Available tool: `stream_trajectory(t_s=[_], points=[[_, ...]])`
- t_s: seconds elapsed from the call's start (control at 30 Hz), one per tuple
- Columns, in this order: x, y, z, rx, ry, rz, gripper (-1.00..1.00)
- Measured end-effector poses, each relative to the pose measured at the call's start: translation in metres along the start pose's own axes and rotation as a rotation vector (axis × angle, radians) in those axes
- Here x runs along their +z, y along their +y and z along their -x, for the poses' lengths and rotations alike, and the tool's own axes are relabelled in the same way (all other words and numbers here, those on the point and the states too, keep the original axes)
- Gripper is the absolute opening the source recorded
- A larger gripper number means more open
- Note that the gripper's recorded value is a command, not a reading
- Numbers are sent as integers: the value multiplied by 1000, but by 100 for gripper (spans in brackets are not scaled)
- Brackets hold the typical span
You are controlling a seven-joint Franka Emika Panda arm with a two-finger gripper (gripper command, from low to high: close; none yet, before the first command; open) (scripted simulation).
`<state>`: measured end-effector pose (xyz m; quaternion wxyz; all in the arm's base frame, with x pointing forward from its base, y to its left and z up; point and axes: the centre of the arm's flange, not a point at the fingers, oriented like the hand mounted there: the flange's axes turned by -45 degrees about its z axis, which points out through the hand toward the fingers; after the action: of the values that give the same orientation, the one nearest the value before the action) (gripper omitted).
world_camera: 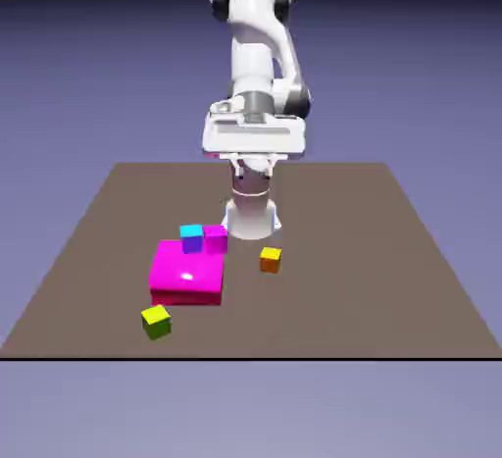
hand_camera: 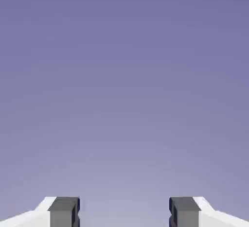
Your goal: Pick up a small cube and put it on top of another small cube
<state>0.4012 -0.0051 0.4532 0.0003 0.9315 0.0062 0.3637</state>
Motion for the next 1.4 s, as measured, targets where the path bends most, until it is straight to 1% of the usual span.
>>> stream_trajectory(t_s=[0.27, 0.57, 0.97, 1.3, 1.37, 1.4], points=[[79, 71, -16, 272, -339, 14, 0], [162, 155, 0, 567, -688, 17, 0], [251, 248, 57, 900, -1097, -5, 0], [307, 301, 119, 1101, -1409, -43, 0], [308, 302, 121, 1105, -1417, -44, 0], [317, 293, 135, 1105, -1417, -46, 0]])
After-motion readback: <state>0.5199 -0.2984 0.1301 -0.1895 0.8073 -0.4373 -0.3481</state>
